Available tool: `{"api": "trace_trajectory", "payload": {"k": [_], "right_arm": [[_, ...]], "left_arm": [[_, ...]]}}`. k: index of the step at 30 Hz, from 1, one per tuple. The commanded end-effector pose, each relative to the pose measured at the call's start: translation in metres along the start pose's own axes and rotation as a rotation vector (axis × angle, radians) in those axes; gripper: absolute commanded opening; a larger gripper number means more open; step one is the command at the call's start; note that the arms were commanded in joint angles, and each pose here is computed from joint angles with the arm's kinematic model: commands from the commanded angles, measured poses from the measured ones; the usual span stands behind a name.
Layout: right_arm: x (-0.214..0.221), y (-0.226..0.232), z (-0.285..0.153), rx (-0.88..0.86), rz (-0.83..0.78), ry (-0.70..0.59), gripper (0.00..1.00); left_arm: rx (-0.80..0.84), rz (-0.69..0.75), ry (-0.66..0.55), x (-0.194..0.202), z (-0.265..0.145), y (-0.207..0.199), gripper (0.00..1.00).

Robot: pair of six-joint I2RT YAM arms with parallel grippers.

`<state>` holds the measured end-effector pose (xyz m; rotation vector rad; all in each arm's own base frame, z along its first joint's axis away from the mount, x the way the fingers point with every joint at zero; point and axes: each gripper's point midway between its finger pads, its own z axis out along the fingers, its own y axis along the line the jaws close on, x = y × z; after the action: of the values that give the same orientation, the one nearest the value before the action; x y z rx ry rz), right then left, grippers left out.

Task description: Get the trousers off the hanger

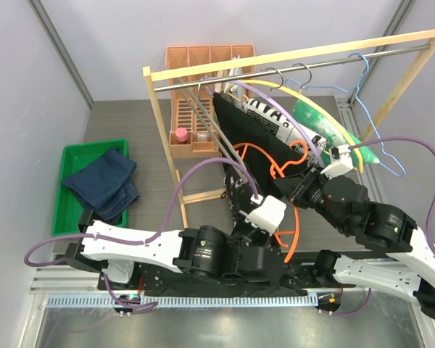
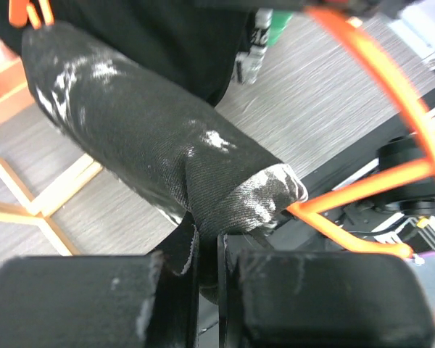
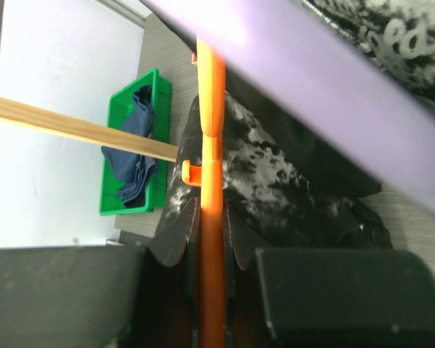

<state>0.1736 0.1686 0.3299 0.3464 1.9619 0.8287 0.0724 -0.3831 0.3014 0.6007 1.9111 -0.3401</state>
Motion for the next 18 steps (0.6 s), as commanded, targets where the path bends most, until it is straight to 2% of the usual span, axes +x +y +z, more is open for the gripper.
{"api": "trace_trajectory", "payload": {"k": [1, 9, 18], "right_arm": [[-0.009, 0.007, 0.0, -0.03, -0.023, -0.031, 0.01], [0.004, -0.002, 0.005, -0.012, -0.063, -0.003, 0.01], [0.012, -0.011, 0.006, -0.011, -0.17, 0.021, 0.01]], "left_arm": [[-0.01, -0.109, -0.195, -0.075, -0.036, 0.017, 0.0], [0.091, -0.097, -0.269, -0.107, -0.07, 0.005, 0.0], [0.127, -0.133, -0.323, -0.134, -0.098, 0.029, 0.0]]}}
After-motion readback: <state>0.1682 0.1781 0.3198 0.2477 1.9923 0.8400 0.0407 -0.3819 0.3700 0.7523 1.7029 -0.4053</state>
